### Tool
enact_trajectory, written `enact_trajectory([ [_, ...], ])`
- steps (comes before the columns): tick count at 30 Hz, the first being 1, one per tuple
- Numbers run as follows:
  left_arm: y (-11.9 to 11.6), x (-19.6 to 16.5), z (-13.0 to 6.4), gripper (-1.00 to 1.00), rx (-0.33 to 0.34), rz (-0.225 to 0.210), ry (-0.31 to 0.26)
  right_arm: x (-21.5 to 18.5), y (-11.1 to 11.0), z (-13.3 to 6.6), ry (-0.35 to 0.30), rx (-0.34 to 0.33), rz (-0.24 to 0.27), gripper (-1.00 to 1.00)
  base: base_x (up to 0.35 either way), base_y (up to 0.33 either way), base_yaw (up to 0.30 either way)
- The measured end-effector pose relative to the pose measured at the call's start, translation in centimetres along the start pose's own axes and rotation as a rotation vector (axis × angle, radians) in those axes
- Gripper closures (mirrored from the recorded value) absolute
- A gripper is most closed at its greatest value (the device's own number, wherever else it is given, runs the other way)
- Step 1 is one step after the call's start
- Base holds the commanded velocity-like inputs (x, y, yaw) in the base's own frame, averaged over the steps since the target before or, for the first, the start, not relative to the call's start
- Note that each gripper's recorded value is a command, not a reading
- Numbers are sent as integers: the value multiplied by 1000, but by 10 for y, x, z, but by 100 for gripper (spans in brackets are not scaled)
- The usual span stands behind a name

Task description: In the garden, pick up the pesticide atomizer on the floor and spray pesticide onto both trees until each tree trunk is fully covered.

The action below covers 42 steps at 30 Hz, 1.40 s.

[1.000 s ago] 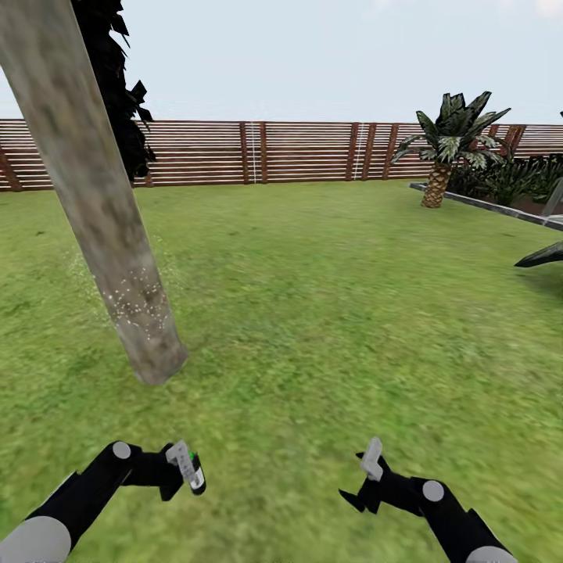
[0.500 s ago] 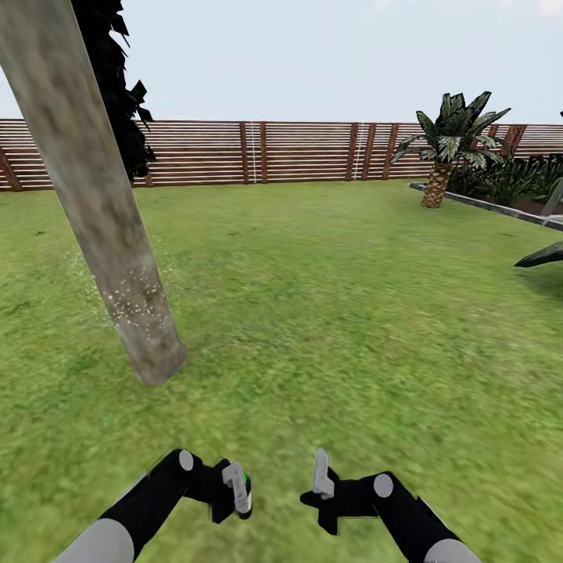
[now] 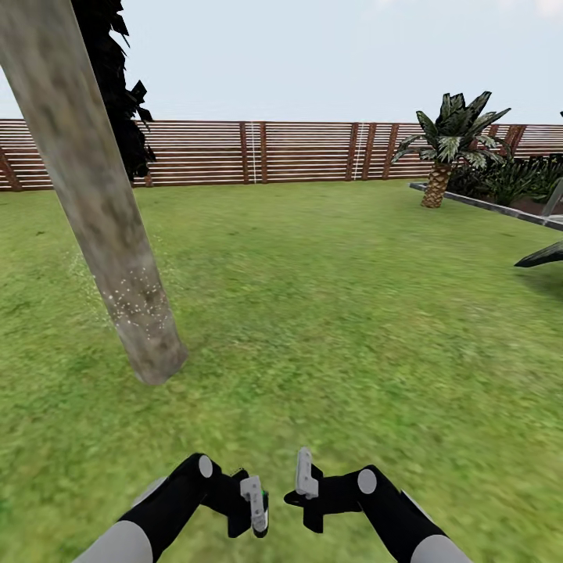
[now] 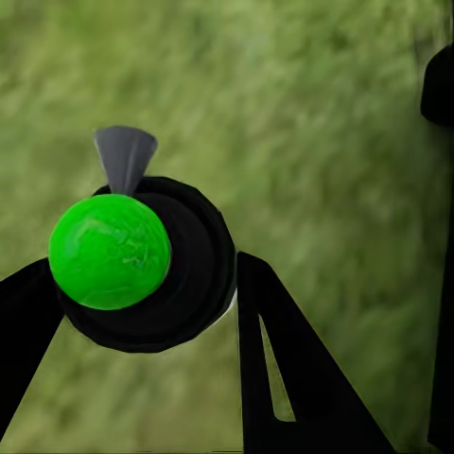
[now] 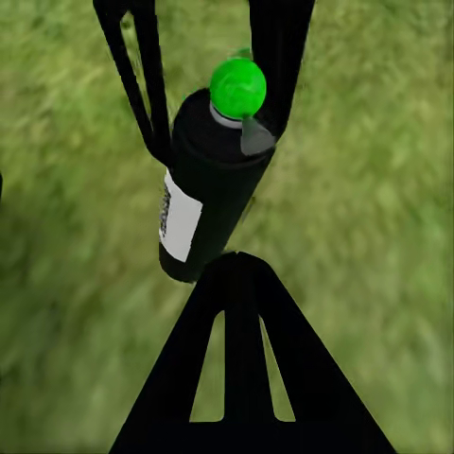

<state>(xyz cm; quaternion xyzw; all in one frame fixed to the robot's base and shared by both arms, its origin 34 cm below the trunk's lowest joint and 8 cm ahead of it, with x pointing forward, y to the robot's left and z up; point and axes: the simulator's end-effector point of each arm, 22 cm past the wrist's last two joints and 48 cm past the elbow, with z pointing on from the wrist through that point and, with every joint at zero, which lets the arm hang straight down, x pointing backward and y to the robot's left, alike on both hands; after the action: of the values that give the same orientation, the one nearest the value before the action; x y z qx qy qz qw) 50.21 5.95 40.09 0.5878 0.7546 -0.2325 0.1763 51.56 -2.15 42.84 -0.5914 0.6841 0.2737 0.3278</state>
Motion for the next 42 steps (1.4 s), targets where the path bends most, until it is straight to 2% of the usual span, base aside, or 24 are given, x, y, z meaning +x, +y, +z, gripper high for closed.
enact_trajectory([
  [2,-11,2,6,100,26,43,30,0,0,0,0,0,0,100,0,0,0],
  [4,-16,7,9,100,40,52,47,0,0,0,0,1,0,100,0,0,0],
  [26,-22,-17,17,100,43,55,7,-1,-1,0,-1,4,-1,100,0,0,0],
  [31,-17,-23,19,100,12,57,-6,0,-1,0,0,3,-2,100,0,0,0],
  [42,-22,-36,23,100,20,63,-26,0,-2,0,0,4,-1,100,0,0,0],
])
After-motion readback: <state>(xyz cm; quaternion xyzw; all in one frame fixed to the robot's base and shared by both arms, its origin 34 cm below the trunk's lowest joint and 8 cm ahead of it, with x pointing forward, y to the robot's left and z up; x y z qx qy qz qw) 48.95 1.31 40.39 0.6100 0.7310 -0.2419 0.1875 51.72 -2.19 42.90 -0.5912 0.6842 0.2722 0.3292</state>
